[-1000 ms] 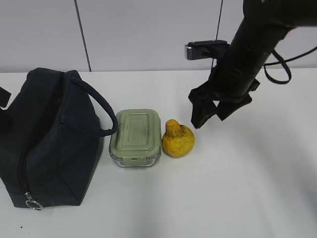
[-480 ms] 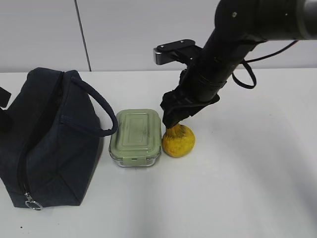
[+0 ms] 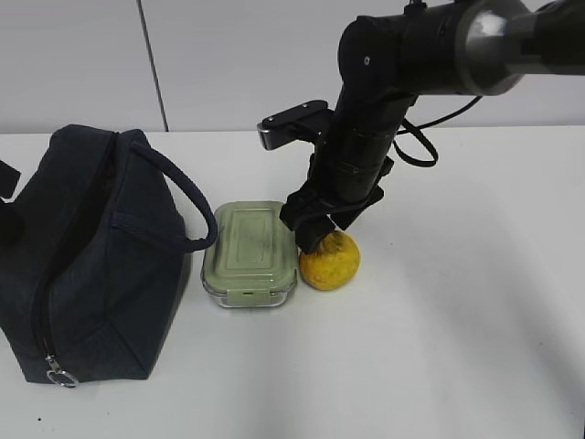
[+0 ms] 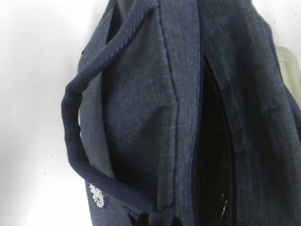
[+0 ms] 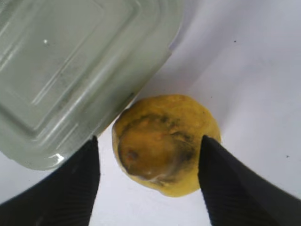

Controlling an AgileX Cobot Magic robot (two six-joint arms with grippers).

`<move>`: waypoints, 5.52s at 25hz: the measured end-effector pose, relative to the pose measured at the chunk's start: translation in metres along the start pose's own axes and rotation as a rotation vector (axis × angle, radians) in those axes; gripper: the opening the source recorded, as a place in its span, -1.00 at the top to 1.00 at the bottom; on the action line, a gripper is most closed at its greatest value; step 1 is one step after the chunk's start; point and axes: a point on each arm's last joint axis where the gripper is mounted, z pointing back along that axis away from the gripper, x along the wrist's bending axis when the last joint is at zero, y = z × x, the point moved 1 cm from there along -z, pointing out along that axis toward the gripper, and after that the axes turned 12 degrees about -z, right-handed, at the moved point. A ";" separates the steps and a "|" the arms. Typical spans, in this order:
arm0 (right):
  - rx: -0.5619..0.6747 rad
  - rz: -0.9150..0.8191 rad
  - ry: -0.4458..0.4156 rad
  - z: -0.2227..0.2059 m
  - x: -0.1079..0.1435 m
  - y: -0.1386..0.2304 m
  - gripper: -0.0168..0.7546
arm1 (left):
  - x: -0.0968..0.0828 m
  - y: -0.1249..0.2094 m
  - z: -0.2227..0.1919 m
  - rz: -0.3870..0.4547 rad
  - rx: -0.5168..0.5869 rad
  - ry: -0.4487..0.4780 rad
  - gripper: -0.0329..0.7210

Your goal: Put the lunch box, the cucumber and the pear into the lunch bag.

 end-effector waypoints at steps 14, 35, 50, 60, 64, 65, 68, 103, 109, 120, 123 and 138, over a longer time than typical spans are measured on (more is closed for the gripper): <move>-0.183 0.027 0.019 0.084 0.006 -0.013 0.45 | 0.000 0.000 0.000 -0.001 -0.002 -0.002 0.89; -0.533 0.332 -0.552 0.113 0.142 -0.043 0.45 | 0.001 -0.001 0.000 -0.003 -0.006 -0.007 0.89; -0.423 0.320 -0.431 0.075 0.127 -0.044 -0.18 | 0.002 -0.001 0.000 -0.006 -0.009 -0.014 0.89; -0.272 -0.156 -0.320 0.054 0.001 -0.025 -0.21 | 0.002 -0.001 0.000 -0.006 -0.008 -0.014 0.89; -0.208 -0.359 -0.452 0.021 -0.033 0.004 -0.21 | 0.002 -0.001 0.000 -0.007 -0.008 -0.015 0.89; -0.208 -0.387 -0.488 0.016 -0.035 0.008 -0.21 | 0.002 -0.001 0.000 -0.008 -0.008 -0.016 0.89; -0.245 -0.444 -0.550 0.005 -0.036 0.008 -0.26 | 0.002 -0.001 0.000 -0.010 -0.006 -0.018 0.89; -0.228 -0.616 -0.735 -0.040 -0.070 0.013 0.02 | 0.002 0.000 0.000 -0.012 -0.001 -0.018 0.89; -0.419 -0.494 -0.747 0.042 -0.074 -0.006 0.02 | 0.002 0.000 0.000 -0.012 -0.001 -0.018 0.89; -0.664 -0.174 -0.832 0.134 0.031 -0.060 0.03 | 0.002 0.000 0.000 -0.012 -0.002 -0.018 0.89; -0.665 -0.147 -0.837 0.127 0.060 -0.065 0.03 | 0.002 0.000 0.000 -0.012 -0.002 -0.018 0.89; -0.558 -0.154 -0.902 0.055 0.116 -0.083 0.03 | 0.002 0.000 0.000 -0.013 -0.001 -0.019 0.90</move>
